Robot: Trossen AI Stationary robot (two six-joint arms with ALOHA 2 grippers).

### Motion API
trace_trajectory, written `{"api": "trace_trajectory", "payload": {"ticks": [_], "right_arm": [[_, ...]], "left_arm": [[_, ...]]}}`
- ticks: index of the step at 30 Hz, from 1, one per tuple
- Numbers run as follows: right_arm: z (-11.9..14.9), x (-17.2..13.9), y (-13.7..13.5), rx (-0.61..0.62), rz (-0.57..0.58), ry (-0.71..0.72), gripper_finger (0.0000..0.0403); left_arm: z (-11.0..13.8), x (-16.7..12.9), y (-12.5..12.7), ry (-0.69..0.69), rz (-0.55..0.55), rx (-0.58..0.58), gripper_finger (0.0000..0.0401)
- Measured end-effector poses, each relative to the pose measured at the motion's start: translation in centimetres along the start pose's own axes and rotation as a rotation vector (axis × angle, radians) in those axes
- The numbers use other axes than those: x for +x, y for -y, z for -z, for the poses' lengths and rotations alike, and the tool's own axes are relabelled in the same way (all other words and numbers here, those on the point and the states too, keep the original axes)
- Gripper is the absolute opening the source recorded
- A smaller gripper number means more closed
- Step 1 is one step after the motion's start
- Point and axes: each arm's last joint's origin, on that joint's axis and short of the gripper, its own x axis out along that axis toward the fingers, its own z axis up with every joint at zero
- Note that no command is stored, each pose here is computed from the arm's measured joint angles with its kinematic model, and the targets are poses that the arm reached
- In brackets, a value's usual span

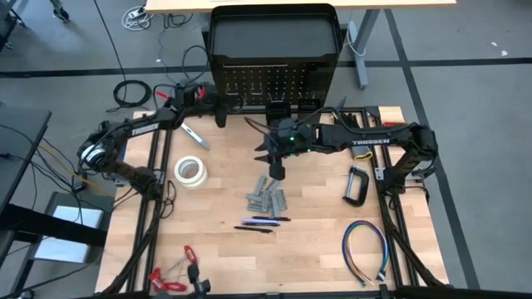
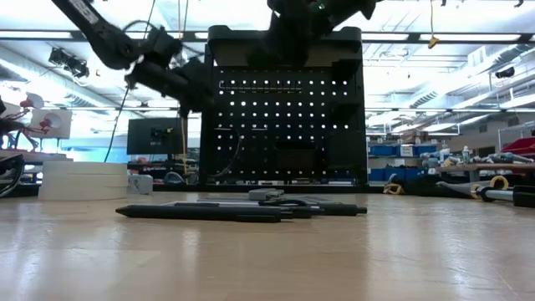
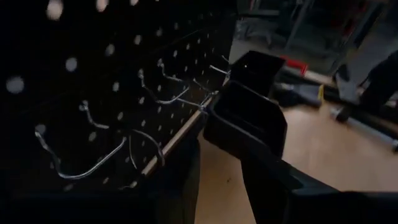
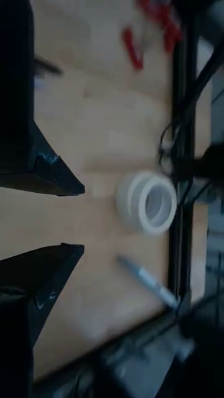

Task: Hang tools onto peg board
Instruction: Hang the black safety glasses on the peg board

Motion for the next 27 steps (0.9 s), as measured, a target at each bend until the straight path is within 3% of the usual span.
{"api": "trace_trajectory", "payload": {"ticks": [4,9,18,27], "right_arm": [[0.6,0.3,-0.8,-0.032,0.084,-0.062,0.0147],[1.6,1.6,-2.3,-0.043,0.090,-0.132,0.0147],[2.1,3.1,-5.8,-0.006,0.123,-0.114,0.0147],[4.5,6.0,-11.0,0.013,0.154,-0.129,0.0147]], "left_arm": [[-0.1,-1.5,3.0,-0.070,-0.040,0.098,0.0120],[1.4,-3.8,6.9,-0.108,-0.016,0.158,0.0120],[6.9,-6.6,12.4,-0.160,0.172,0.110,0.0119],[9.5,-7.9,17.1,-0.218,0.205,0.132,0.0119]]}}
